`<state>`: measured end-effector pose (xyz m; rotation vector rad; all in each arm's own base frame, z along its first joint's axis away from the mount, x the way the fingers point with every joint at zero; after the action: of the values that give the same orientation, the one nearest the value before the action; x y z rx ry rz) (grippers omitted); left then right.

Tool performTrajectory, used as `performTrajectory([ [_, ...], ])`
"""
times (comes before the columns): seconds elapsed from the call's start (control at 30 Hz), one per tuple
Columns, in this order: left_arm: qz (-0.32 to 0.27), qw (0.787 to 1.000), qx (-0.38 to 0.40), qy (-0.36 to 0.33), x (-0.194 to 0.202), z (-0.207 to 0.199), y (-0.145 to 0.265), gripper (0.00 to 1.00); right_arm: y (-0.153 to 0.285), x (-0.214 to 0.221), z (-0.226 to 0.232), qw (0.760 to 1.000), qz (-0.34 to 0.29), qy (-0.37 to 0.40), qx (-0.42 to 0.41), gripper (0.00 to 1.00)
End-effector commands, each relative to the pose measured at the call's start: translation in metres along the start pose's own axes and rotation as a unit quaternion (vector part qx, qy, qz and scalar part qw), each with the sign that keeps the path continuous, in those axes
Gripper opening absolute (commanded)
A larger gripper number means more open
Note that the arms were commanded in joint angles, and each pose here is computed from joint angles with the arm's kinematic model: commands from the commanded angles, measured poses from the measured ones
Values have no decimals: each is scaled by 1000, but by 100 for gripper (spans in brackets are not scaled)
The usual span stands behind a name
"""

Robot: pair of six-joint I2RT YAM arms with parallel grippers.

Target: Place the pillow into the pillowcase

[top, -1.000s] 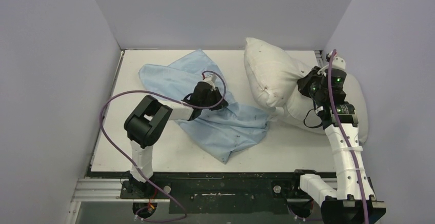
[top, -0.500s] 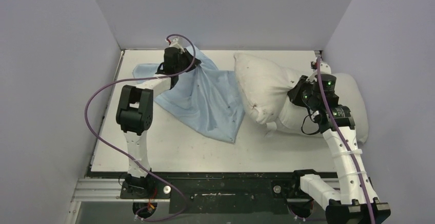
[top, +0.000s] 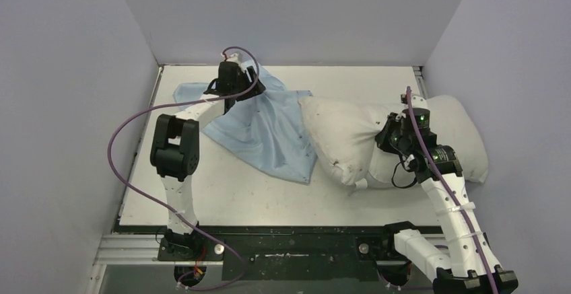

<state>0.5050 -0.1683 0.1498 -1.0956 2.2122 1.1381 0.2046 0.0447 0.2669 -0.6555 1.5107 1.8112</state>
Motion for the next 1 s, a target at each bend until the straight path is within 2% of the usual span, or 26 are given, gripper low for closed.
performTrajectory([
  [0.0,-10,998,28,-49,12,-54,67,59,29,-43,-15,987,-121,-45,90,0],
  [0.17,-11,997,30,-69,61,-77,102,58,42,-68,-16,974,-178,-76,115,0],
  [0.33,-5,995,36,-93,115,-97,116,58,49,-87,-16,962,-219,-104,124,0],
  [0.5,15,993,50,-106,170,-121,109,58,55,-96,-13,957,-241,-115,114,0],
  [0.63,36,988,56,-140,210,-131,97,63,54,-94,-11,958,-241,-115,105,0],
  [0.8,39,988,25,-149,232,-127,81,64,56,-92,-12,958,-240,-114,106,0],
  [0.97,50,986,32,-153,250,-122,75,63,53,-92,-8,959,-239,-125,87,0],
])
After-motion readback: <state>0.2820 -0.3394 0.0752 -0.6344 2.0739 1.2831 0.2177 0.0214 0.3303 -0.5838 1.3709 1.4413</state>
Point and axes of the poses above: each gripper's point midway between its finger pads, its own y axis back along the fingers, its own z axis along the line the jaws close on, x = y × z, the point moved 7 cm from there along y, back along the fingers, and after that the axes turned 4 degrees about y, right-handed, at the moved point
